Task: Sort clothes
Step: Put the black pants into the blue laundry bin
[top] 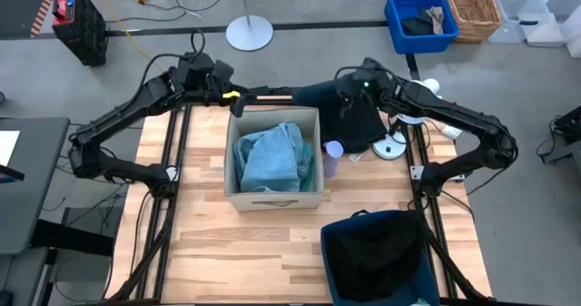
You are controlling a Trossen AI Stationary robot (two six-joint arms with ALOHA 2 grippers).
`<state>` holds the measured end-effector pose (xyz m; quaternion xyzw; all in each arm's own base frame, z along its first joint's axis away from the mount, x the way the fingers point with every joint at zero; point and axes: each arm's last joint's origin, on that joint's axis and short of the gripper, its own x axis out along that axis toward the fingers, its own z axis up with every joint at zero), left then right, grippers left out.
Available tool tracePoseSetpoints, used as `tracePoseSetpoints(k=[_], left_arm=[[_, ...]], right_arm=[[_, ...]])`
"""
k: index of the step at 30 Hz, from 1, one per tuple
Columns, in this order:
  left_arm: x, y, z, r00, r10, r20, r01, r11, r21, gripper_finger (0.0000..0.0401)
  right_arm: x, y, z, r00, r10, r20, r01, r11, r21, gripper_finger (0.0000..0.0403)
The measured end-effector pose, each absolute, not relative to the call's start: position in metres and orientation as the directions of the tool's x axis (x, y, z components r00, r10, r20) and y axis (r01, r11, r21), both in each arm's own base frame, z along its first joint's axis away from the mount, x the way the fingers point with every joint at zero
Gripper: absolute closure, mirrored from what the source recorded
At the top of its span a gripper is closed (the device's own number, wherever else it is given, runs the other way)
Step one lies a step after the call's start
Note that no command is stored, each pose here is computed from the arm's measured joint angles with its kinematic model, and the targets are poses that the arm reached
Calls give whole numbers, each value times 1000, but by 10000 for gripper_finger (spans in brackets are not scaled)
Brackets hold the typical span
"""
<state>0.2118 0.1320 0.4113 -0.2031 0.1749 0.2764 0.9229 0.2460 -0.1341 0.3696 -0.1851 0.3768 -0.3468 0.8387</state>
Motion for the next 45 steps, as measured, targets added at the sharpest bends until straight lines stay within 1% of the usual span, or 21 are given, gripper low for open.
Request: tracePoseSetpoints(k=[2, 4, 7, 9, 13, 18, 25, 28, 30, 35, 40, 45], left_arm=[[213, 132, 414, 780, 477, -405, -598, 758, -259, 182], [215, 133, 418, 793, 488, -365, -597, 742, -305, 182], [217, 132, 423, 839, 445, -314, -541, 748, -384, 182], [219, 130, 424, 865, 403, -299, -497, 768, -403, 182], [225, 126, 426, 884, 381, -271, -456, 831, -318, 182], [230, 124, 430, 910, 353, -219, -412, 832, -370, 182], [234, 117, 432, 926, 313, -210, -366, 883, -295, 182], [236, 114, 434, 919, 345, -193, -385, 891, -239, 182], [238, 112, 435, 910, 375, -177, -408, 888, -211, 180], [238, 112, 437, 895, 417, -155, -437, 891, -126, 154], [253, 121, 423, 868, 445, -220, -473, 876, -91, 113], [268, 125, 410, 822, 506, -261, -546, 831, -109, 104]], right_arm=[[247, -132, 375, 490, -723, -487, 449, 688, -570, 403], [246, -130, 384, 500, -721, -479, 453, 689, -565, 403], [245, -124, 406, 511, -740, -437, 508, 671, -540, 403], [243, -122, 421, 532, -747, -399, 537, 662, -523, 403], [242, -118, 436, 559, -747, -359, 569, 661, -489, 403], [241, -111, 449, 582, -736, -345, 581, 673, -457, 403], [240, -115, 463, 600, -758, -256, 633, 645, -427, 403], [240, -117, 466, 602, -764, -230, 631, 633, -448, 403], [240, -117, 467, 605, -766, -219, 643, 632, -434, 403], [241, -116, 466, 607, -761, -227, 643, 639, -422, 403], [243, -117, 465, 608, -761, -227, 634, 637, -438, 403], [243, -113, 466, 616, -753, -229, 638, 648, -415, 403]])
